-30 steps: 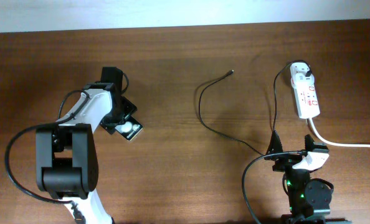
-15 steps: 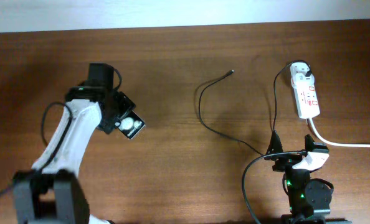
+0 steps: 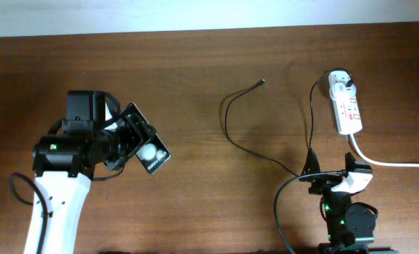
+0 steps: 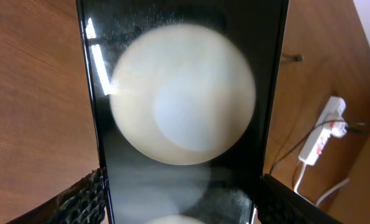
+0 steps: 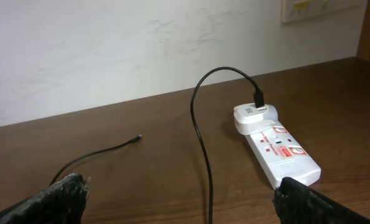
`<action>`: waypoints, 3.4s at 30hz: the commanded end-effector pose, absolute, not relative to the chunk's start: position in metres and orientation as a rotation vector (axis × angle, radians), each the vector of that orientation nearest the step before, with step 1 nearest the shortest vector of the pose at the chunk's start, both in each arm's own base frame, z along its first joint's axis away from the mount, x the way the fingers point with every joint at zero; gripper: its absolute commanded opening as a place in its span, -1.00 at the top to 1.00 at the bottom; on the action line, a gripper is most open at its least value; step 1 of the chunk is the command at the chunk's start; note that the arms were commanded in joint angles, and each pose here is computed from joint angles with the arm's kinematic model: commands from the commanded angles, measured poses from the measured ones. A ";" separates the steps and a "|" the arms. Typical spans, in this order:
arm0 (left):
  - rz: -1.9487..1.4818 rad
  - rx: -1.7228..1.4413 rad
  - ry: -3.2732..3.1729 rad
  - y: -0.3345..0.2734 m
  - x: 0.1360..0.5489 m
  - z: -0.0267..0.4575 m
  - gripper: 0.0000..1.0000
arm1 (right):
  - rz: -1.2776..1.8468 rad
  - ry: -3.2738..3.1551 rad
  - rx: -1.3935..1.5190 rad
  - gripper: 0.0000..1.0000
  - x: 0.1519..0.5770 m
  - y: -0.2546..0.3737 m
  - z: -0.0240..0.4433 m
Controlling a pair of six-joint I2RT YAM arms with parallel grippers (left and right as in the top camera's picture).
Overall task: Plug charger to phone and switch on socket
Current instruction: 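Lift the phone with the left gripper and tilt it upright, then bring the right gripper to the phone and grasp its edge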
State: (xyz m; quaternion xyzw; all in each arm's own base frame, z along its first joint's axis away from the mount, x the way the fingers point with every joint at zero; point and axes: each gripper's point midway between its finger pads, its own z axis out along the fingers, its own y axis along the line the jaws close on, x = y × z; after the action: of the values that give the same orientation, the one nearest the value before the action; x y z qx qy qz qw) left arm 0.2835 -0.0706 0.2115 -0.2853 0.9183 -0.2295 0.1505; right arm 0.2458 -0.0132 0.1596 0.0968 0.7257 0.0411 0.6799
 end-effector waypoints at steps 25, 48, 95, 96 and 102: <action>-1.157 -0.590 3.252 -0.147 0.233 0.143 -0.31 | 0.086 1.633 0.208 -0.98 0.246 -0.013 0.157; -1.549 -0.626 3.151 -0.173 0.232 0.173 -0.25 | 0.086 1.633 0.208 -0.98 0.246 -0.013 0.157; -1.442 -0.492 2.784 -0.177 0.329 0.170 -0.30 | 1.080 1.890 -0.024 -0.97 0.212 0.120 0.283; -1.442 -0.491 2.784 -0.177 0.329 0.170 -0.27 | 1.098 1.896 -0.050 -0.97 0.213 0.127 0.294; -1.448 -0.550 2.771 -0.177 0.334 0.171 -0.15 | 0.910 2.076 -0.099 -0.98 0.241 0.174 0.262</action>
State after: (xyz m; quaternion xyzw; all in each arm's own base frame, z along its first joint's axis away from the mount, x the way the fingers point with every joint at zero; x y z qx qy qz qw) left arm 0.3301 -0.1746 0.1662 -0.1681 0.8795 -0.4450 -0.0160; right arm 0.2250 0.1679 0.2789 -0.0479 0.8056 0.4293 0.4056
